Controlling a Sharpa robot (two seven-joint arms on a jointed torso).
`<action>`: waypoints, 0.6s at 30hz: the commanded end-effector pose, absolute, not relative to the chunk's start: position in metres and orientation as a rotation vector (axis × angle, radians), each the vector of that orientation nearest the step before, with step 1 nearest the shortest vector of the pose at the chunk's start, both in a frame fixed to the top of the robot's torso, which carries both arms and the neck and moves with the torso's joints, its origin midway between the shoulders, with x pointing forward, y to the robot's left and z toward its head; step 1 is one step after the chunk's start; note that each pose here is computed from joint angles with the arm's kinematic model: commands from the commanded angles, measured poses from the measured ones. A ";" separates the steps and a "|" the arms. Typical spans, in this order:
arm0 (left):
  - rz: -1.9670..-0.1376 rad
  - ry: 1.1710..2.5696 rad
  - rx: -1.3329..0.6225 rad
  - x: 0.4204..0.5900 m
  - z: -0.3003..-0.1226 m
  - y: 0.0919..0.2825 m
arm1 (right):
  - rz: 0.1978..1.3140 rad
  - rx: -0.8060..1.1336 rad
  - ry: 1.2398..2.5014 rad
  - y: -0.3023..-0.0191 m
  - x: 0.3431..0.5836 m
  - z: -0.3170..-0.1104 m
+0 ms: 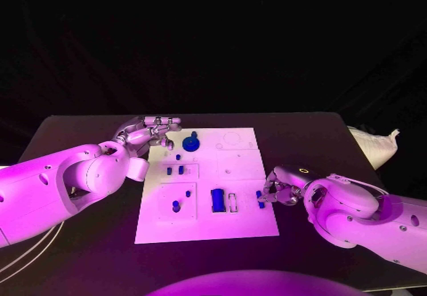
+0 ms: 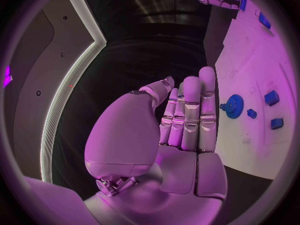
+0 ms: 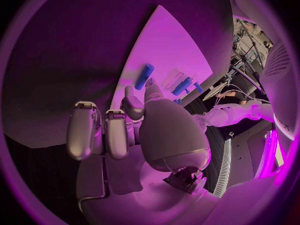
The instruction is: Assemble the parts on the task board
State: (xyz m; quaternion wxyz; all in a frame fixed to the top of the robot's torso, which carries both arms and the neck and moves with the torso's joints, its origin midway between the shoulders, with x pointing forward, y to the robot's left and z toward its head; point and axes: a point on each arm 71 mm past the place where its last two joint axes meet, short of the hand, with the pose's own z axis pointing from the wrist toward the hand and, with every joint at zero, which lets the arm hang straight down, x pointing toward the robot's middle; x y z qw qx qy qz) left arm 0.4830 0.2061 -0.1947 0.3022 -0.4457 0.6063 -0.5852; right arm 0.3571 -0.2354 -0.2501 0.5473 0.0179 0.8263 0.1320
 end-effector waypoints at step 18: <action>-1.579 1.625 -1.163 0.482 -0.194 0.202 | 0.251 -0.147 2.001 -0.214 0.358 -0.265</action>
